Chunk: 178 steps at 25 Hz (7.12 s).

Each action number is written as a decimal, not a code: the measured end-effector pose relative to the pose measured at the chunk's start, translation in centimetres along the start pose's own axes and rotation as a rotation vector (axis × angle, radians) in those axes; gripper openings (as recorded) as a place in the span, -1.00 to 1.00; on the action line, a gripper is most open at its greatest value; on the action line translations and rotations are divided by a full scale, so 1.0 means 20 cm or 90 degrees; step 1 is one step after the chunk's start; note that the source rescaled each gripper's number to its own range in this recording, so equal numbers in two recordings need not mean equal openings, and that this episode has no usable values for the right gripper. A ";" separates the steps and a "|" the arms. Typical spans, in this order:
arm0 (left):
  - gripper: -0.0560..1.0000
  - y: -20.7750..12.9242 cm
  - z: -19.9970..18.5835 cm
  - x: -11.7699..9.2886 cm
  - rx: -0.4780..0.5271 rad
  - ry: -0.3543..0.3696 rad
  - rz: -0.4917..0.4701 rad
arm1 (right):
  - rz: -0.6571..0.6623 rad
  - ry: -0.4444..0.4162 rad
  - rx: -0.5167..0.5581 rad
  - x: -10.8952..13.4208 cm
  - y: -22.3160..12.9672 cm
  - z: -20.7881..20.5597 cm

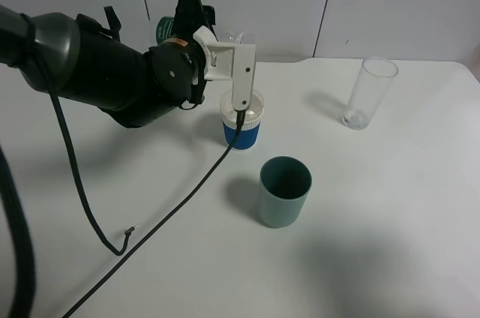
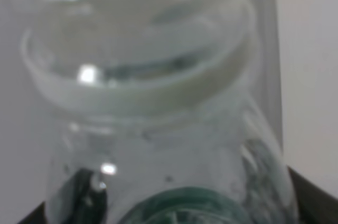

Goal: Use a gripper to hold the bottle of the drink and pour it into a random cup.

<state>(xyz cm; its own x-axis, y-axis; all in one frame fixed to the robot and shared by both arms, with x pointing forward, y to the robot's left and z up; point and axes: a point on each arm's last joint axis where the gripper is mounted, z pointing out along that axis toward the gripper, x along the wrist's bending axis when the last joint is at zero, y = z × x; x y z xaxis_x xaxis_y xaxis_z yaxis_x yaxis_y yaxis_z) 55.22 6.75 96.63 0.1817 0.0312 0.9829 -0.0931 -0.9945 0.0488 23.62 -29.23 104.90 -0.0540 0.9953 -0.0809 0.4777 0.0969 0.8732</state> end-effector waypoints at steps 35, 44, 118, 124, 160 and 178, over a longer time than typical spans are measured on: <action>-0.87 -0.32 0.05 0.31 -0.206 -0.249 -0.842 | 0.000 0.000 0.000 0.00 0.00 0.00; -0.87 -0.51 0.01 0.17 -0.229 -0.226 -0.899 | 0.000 0.000 0.000 0.00 0.00 0.00; -0.87 -0.78 0.04 -0.38 -0.191 -0.209 -0.912 | 0.000 0.000 0.000 0.00 0.00 0.00; -0.87 -0.78 0.05 -0.41 -0.187 -0.211 -0.893 | 0.000 0.000 0.000 0.00 0.00 0.00; 1.00 -0.84 -0.26 -0.26 -0.128 -0.170 -0.870 | 0.000 0.000 0.000 0.00 0.00 0.00; 1.00 -0.89 -0.62 -0.01 -0.057 -0.128 -0.914 | 0.000 0.000 0.000 0.00 0.00 0.00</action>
<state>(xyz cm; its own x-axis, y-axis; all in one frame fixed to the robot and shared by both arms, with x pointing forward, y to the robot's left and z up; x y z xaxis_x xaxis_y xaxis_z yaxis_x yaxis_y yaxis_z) 44.73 25.68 97.79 0.3001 0.9532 0.0381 0.2247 -0.1094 0.9683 23.62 -29.23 104.90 -0.0540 0.9953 -0.0809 0.4777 0.0969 0.8732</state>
